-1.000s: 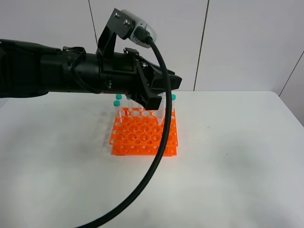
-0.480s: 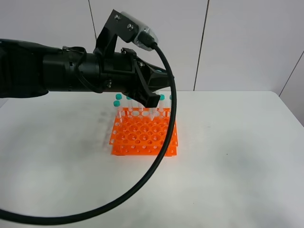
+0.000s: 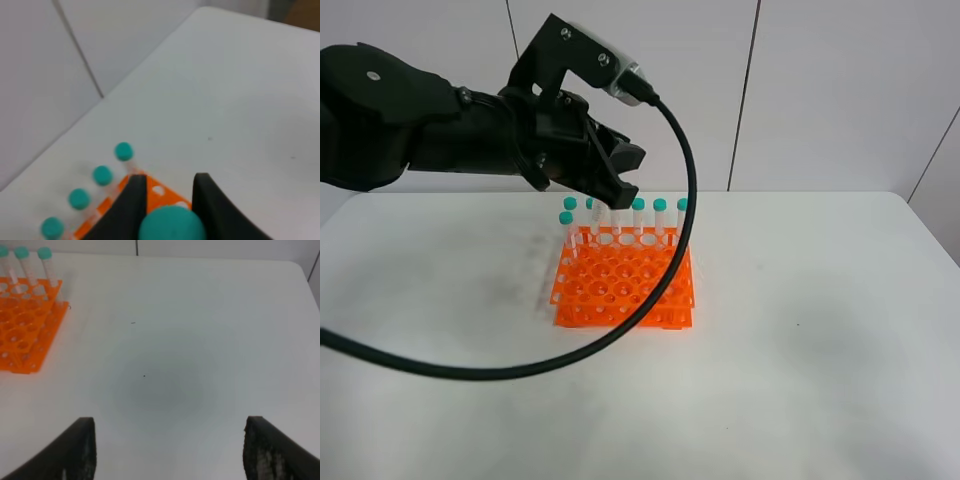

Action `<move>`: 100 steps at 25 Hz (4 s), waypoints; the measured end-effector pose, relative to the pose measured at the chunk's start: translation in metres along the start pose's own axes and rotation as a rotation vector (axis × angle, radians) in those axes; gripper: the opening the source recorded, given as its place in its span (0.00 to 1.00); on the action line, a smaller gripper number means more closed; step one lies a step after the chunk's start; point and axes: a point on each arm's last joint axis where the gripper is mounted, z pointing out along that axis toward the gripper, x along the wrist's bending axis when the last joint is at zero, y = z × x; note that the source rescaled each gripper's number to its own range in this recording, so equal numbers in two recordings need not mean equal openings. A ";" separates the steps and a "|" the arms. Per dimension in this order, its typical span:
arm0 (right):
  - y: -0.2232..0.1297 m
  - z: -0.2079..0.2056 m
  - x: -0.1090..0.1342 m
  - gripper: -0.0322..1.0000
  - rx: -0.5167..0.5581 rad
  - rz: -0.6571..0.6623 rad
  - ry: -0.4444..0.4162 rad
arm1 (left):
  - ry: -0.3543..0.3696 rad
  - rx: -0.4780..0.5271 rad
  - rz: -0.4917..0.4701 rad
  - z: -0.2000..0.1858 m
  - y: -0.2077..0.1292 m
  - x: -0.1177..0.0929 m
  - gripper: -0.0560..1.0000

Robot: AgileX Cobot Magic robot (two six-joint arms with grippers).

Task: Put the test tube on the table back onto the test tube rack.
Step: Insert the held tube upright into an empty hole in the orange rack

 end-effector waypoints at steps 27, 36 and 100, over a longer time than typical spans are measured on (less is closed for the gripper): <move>0.000 0.000 0.000 0.76 0.000 0.000 0.000 | 0.208 -0.062 -0.258 0.065 -0.072 0.058 0.06; 0.000 0.000 0.000 0.76 0.000 0.000 0.000 | 0.206 -0.077 -0.256 0.096 -0.085 0.064 0.05; 0.000 0.000 0.000 0.76 -0.001 0.000 0.000 | 0.230 -0.160 -0.303 0.108 -0.111 0.074 0.05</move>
